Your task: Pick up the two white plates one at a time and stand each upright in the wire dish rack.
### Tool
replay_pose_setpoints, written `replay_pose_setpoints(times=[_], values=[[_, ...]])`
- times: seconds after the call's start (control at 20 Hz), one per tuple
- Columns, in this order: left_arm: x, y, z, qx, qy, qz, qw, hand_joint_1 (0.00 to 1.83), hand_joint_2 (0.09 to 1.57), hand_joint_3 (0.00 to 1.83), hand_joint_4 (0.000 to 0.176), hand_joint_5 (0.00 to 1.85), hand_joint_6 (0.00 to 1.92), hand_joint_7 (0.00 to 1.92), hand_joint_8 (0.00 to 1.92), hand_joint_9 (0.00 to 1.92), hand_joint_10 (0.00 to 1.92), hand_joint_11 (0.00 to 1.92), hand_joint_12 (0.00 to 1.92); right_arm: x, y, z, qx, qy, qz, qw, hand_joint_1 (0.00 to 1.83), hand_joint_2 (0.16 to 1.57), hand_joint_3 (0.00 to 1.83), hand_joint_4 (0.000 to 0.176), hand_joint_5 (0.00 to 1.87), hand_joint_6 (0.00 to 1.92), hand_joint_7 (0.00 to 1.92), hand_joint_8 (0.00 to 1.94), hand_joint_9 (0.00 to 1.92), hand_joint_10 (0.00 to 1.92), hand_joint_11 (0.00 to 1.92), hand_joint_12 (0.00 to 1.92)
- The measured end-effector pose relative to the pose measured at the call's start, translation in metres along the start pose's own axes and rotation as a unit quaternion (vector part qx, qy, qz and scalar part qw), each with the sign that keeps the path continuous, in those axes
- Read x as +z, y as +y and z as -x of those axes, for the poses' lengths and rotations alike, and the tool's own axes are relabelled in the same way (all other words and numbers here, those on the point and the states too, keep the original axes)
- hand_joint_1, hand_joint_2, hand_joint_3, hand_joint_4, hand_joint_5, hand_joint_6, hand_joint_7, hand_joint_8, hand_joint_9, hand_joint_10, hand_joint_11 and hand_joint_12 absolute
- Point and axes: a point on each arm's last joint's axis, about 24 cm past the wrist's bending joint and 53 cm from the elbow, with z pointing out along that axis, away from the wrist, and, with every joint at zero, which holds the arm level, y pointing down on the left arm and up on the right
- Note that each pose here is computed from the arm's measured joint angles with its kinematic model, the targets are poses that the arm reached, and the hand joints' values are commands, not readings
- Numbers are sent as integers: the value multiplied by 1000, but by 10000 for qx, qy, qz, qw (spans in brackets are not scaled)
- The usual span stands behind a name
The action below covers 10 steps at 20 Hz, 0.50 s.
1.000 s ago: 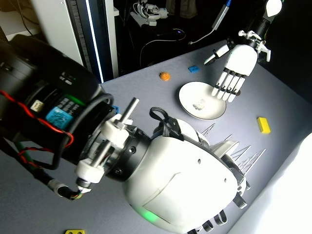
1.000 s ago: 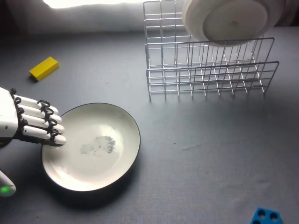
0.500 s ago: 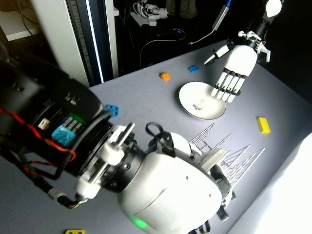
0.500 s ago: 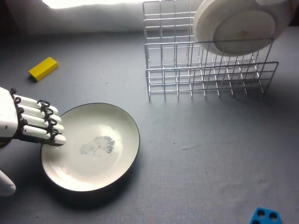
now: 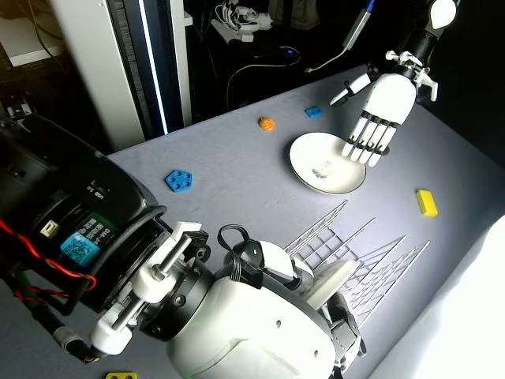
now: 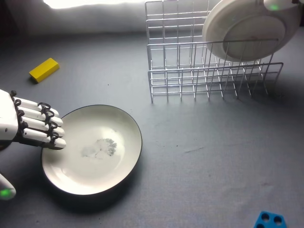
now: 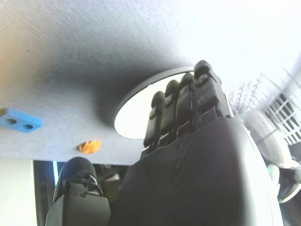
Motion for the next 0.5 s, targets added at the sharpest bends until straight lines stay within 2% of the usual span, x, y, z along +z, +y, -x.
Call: replay_pose_setpoints(times=[0.15,0.35,0.45,0.5], values=[[0,0,0,6,0,0,10000,0,1054,0,0,84,6,56,4,30,5,7,3,4,-1,-5,-10,30,13,10000,1380,1110,1,0,882,959,954,1100,1005,1073,902,1035],[0,1,-1,-2,11,-4,10000,0,1050,0,0,94,8,69,8,40,7,12,6,11,-8,-10,-32,37,-21,10000,1378,1115,0,0,876,1010,959,1061,971,1112,848,1053],[0,1,-2,-5,18,-3,10000,0,1048,0,0,93,6,68,6,43,7,17,8,13,-15,-10,-37,27,-84,10000,1374,1129,1,0,815,1110,931,1049,967,1149,808,1106],[-1,2,-1,-10,13,6,10000,0,1047,0,0,88,3,58,1,29,1,5,3,13,-17,-8,-47,2,-77,10000,1366,1156,4,0,757,1210,875,1120,919,1225,736,1138]])
